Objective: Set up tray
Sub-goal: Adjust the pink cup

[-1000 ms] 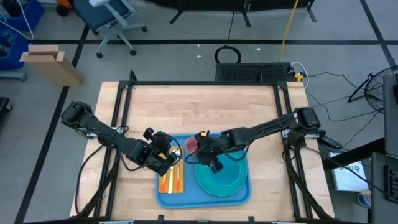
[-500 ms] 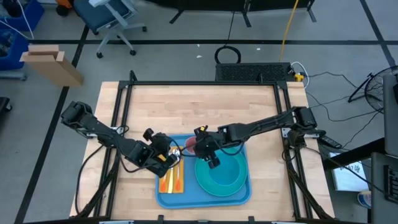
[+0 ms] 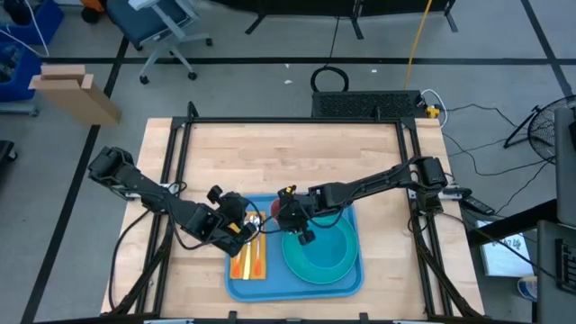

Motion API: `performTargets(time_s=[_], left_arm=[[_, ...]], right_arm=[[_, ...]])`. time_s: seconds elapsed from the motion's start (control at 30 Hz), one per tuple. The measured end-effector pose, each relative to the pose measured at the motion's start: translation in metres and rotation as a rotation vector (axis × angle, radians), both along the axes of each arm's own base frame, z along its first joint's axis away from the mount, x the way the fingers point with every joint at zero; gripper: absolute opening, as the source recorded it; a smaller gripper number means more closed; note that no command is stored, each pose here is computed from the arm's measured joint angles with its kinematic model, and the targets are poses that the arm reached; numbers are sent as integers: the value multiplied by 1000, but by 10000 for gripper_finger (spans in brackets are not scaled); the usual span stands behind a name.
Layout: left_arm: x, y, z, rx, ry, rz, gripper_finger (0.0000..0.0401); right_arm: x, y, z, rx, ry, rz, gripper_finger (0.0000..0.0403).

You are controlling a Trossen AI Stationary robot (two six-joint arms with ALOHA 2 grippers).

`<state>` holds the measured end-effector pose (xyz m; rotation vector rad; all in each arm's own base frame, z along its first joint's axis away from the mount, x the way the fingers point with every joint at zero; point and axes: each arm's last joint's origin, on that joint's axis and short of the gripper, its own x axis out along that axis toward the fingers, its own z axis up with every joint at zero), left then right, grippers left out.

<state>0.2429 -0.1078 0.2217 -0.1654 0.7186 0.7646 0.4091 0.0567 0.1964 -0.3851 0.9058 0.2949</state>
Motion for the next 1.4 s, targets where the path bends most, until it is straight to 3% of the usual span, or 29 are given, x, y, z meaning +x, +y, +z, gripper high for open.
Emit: performTargets(time_s=[0.13, 0.33, 0.73, 1.0, 1.27, 1.4], left_arm=[[0, 0, 0, 3, 2, -7, 33], [0, 0, 0, 5, 2, -8, 33], [0, 0, 0, 6, 3, -9, 33], [0, 0, 0, 8, 6, -12, 33], [0, 0, 0, 9, 9, -12, 33], [0, 0, 0, 8, 9, -13, 33]], right_arm=[[0, 0, 0, -3, -6, 5, 99], [0, 0, 1, -21, -9, 31, 10], [4, 18, 26, -27, -12, 134, 2], [7, 37, 38, 35, -15, 215, 1], [22, 56, 30, 24, 130, 269, 1], [28, 63, 28, 19, 138, 285, 0]])
